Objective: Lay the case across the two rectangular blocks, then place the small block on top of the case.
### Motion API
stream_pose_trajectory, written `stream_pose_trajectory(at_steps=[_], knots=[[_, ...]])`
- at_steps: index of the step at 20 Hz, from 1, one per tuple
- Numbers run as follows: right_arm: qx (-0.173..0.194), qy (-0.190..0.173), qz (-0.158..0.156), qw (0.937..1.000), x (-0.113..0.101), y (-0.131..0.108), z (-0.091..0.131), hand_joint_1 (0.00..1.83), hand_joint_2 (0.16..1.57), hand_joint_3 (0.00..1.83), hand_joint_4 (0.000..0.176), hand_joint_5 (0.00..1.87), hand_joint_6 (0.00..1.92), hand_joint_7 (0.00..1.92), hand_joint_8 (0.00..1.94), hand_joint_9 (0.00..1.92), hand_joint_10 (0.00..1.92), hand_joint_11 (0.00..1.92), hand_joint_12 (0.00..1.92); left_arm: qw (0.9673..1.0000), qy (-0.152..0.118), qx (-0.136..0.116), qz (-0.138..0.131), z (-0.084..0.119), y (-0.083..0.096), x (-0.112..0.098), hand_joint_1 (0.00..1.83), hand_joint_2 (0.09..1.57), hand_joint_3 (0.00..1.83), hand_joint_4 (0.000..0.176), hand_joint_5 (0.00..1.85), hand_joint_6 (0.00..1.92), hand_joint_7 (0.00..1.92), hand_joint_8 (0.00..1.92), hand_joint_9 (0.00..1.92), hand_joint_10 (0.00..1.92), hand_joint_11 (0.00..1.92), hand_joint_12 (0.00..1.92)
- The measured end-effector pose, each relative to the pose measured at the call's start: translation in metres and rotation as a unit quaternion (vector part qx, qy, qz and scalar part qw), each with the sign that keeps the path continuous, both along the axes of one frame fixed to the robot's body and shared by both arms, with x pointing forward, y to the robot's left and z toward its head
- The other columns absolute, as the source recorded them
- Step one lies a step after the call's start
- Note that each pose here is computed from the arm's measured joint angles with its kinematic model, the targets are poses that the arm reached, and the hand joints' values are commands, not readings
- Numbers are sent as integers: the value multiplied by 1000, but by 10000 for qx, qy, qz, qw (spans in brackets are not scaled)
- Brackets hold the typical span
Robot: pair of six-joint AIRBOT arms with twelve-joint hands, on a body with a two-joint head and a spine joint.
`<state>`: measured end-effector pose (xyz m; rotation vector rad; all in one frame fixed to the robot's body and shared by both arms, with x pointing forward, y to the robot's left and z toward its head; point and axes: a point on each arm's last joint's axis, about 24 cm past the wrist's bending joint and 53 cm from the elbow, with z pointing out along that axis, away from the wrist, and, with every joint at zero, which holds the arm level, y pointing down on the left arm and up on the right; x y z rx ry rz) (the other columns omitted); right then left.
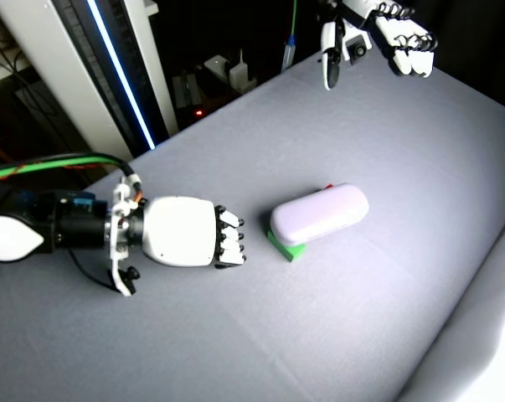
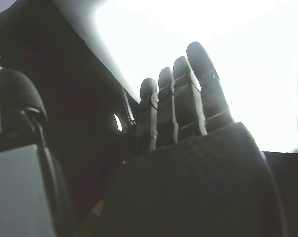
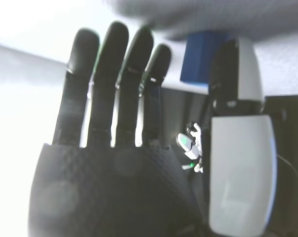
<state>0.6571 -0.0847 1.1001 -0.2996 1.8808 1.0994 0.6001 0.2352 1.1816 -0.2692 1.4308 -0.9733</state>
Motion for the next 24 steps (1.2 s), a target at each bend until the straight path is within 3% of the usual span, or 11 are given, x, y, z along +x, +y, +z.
stream_pose_trajectory(at_steps=[4,7,11,16,18,19,20,21,22,23,24], knots=[[-15,-11,65,10000,-4,3,0,991,916,0,0,739,171,596,815,617,1192,518,1572,10000,-5,-3,-3,0,0,0,961,949,1,0,205,4,199,3,180,3,0,776],[-19,-26,120,9999,-7,6,0,1001,908,0,0,820,92,742,549,713,980,555,1451,10000,-2,-20,-5,0,0,0,925,955,3,0,194,0,198,1,178,2,0,777],[4,-53,133,9999,-6,7,2,1030,917,0,0,864,69,705,701,705,1016,557,1443,10000,6,-44,-15,-1,-1,0,961,950,0,0,196,0,201,1,195,5,0,770],[18,-55,130,9999,-6,6,3,1144,931,0,0,941,100,839,564,786,912,627,1326,10000,6,-55,-13,0,0,0,949,952,1,0,195,1,191,1,172,1,0,718],[35,-58,132,9999,-6,7,4,1192,929,1,0,975,170,885,650,841,965,715,1324,10000,8,-59,-12,0,0,0,940,957,1,0,198,0,193,1,175,1,0,717],[41,-59,139,9999,-6,8,4,1163,1092,2,0,980,948,872,828,831,1112,711,1452,10000,8,-60,-14,0,0,0,937,954,0,0,203,3,201,3,204,9,0,759],[46,-55,143,9999,-6,9,4,1209,1117,3,0,878,1109,1012,930,830,1120,702,1479,10000,9,-61,-16,0,-1,0,935,953,0,0,199,0,199,1,197,5,0,765],[17,-59,149,9999,-6,9,3,1209,1117,3,0,878,1109,1012,930,830,1120,702,1479,10000,8,-63,-12,0,0,0,935,953,0,0,199,0,199,1,197,5,0,765],[4,-52,140,9999,-6,8,2,1191,984,0,0,715,1047,919,825,851,1101,728,1466,10000,9,-65,-5,0,0,0,942,950,0,0,201,1,201,1,196,3,0,740],[-4,-45,133,9999,-6,8,1,1170,942,0,0,674,976,890,743,838,1056,704,1439,10000,11,-68,2,0,0,0,953,950,0,0,203,1,201,1,199,4,0,737],[-7,-45,129,9999,-5,8,1,1118,925,0,0,676,752,825,662,771,999,614,1416,10000,9,-68,0,0,0,0,944,950,0,0,204,1,201,1,199,3,0,782]])
